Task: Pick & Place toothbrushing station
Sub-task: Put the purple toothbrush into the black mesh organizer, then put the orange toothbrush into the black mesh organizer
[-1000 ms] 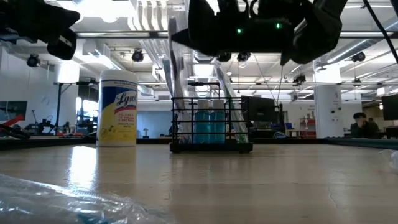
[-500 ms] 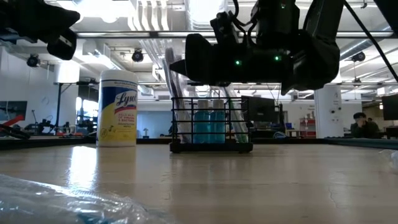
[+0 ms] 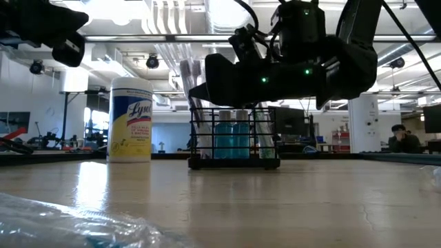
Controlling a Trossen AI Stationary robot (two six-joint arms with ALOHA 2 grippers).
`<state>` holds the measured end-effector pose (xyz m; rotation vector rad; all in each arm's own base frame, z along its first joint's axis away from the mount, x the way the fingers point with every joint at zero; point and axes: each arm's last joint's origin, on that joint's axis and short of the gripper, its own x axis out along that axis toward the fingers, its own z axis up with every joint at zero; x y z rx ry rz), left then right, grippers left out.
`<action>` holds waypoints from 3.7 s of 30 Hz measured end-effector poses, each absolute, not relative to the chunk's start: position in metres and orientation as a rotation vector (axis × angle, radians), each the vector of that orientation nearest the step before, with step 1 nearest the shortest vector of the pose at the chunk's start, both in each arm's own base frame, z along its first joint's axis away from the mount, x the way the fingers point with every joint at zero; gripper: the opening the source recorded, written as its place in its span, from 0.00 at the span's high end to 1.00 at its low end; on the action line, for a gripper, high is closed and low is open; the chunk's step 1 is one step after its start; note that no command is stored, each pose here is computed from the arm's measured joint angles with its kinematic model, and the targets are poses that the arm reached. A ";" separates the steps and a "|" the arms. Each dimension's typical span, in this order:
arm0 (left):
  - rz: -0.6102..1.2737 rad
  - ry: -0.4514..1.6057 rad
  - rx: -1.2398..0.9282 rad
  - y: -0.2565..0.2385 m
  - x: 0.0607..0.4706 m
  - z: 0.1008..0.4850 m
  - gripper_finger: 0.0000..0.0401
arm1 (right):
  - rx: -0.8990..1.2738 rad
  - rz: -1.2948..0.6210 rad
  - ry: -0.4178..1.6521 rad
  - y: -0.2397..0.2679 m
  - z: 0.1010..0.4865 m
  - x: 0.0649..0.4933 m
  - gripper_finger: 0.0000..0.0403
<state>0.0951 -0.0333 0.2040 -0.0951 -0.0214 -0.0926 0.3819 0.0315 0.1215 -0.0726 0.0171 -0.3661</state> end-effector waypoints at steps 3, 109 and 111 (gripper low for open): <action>-0.093 -0.021 -0.097 -0.033 0.095 0.204 0.97 | -0.064 -0.366 0.019 0.031 0.121 0.382 0.98; -0.039 -0.020 -0.108 -0.030 0.091 0.195 1.00 | 0.147 -0.029 -0.036 0.101 0.214 0.181 0.93; -0.053 -0.004 -0.092 -0.030 0.090 0.193 1.00 | 0.133 -0.029 -0.006 0.097 0.217 0.175 0.93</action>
